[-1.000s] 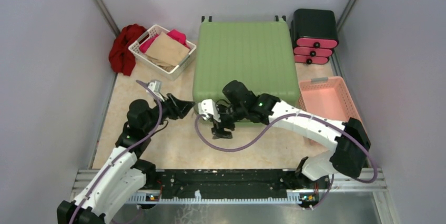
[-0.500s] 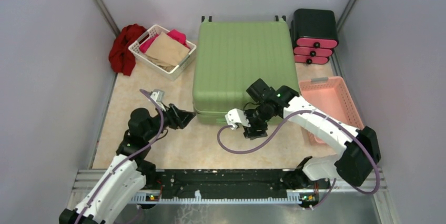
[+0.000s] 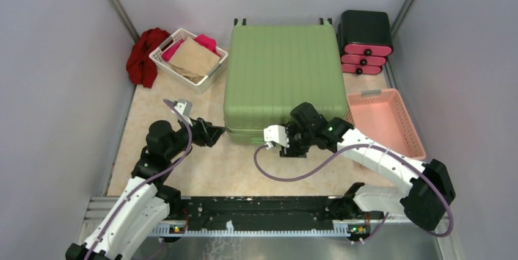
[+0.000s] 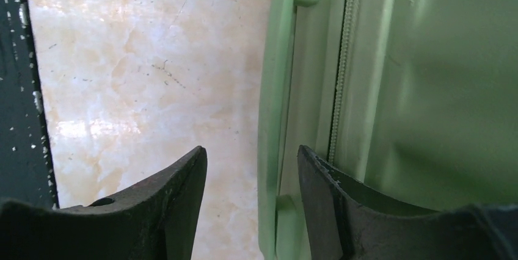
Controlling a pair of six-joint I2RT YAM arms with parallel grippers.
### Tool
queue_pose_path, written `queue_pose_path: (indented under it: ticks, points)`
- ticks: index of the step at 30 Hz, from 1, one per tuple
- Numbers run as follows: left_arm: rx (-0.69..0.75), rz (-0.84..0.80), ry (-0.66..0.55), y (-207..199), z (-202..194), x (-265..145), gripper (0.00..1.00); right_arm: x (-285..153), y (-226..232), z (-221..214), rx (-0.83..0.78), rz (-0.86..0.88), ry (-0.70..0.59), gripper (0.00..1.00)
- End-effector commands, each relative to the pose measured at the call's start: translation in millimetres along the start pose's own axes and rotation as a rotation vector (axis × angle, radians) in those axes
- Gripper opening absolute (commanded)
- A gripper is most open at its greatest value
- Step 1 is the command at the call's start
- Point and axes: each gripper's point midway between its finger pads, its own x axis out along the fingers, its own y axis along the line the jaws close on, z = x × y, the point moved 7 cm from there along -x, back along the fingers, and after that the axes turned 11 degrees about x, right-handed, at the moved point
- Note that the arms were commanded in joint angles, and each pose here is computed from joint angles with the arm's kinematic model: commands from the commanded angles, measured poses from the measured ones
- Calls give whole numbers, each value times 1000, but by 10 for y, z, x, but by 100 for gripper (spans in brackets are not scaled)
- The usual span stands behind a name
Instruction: Open, take out, and arrange the luggage
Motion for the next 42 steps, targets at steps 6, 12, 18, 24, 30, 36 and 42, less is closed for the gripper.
queue_pose_path:
  ticks: [6,12,18,24,30,36,42]
  points:
    - [63,-27,-101,-20,72,-1,76,139,-53,62,-49,-243,-17,54]
    - [176,-48,-137,-13,76,-22,76,212,-83,-5,-59,-272,6,49]
    - [308,-103,-147,-40,149,-24,77,337,-60,-107,-78,-241,39,44]
    - [314,-198,-95,-97,60,28,78,320,-101,-169,-70,-208,54,27]
    - [261,-264,-28,-135,-48,79,76,64,-262,-258,-42,-221,35,1]
    - [281,-490,20,-298,-149,58,72,-168,-285,-329,-75,-195,27,0]
    - [174,-553,37,-355,-253,77,67,-241,-242,-475,-136,-133,59,0]
